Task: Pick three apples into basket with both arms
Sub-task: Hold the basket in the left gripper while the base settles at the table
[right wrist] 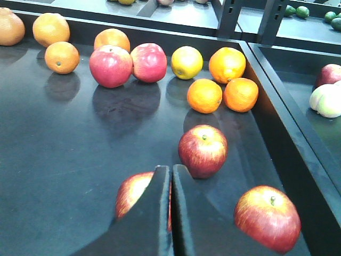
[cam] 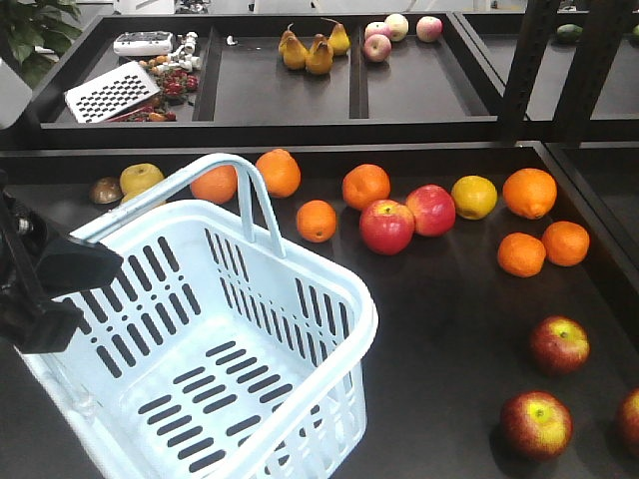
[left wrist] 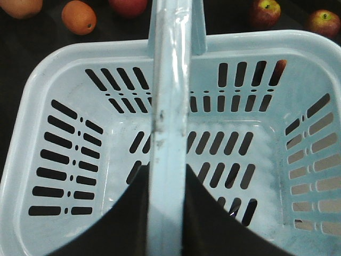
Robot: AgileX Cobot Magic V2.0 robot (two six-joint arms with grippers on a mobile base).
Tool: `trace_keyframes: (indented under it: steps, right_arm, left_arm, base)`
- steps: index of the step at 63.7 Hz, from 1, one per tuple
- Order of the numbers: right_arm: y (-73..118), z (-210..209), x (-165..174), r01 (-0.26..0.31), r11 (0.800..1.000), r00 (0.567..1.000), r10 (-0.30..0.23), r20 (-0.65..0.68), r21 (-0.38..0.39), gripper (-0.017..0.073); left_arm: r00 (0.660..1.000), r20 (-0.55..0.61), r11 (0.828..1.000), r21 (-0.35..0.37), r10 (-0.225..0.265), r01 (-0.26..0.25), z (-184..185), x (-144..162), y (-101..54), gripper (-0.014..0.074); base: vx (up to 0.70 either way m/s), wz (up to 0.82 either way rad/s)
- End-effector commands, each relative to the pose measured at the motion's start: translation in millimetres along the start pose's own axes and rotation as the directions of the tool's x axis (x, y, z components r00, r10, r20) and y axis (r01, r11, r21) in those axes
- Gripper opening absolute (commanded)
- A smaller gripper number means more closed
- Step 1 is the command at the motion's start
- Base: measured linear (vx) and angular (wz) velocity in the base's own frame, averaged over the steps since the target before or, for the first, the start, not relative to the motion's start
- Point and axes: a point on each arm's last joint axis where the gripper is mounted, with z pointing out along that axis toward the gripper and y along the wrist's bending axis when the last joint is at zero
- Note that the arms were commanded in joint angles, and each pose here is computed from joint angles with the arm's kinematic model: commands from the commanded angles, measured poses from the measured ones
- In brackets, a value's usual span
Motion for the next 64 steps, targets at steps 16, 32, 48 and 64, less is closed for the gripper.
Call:
trace_keyframes:
  steps: [16, 32, 48, 64]
  right_arm:
    - [-3.1, -4.5, -16.5, 0.016, 1.0, 0.994, -0.018, 0.107, 0.024, -0.0008]
    - [-3.1, -4.5, -16.5, 0.016, 1.0, 0.994, -0.018, 0.107, 0.024, -0.0008]
    - [-3.1, -4.5, -16.5, 0.016, 1.0, 0.994, -0.018, 0.107, 0.024, -0.0008]
    - [-3.1, -4.5, -16.5, 0.016, 1.0, 0.994, -0.018, 0.107, 0.024, -0.0008]
  left_arm:
    - [0.992, 0.124, 1.0, 0.004, -0.009, 0.009, -13.7, -11.9, -2.8, -0.0007]
    - [0.992, 0.124, 1.0, 0.004, -0.009, 0.009, -13.7, -11.9, -2.8, -0.0007]
    - [0.992, 0.124, 1.0, 0.004, -0.009, 0.009, -13.7, -11.9, -2.8, -0.0007]
    - [0.992, 0.124, 1.0, 0.004, -0.009, 0.009, -13.7, -11.9, -2.8, -0.0007]
  base:
    - [0.05, -0.03]
    - [0.05, -0.03]
    - [0.04, -0.03]
    - [0.01, 0.0]
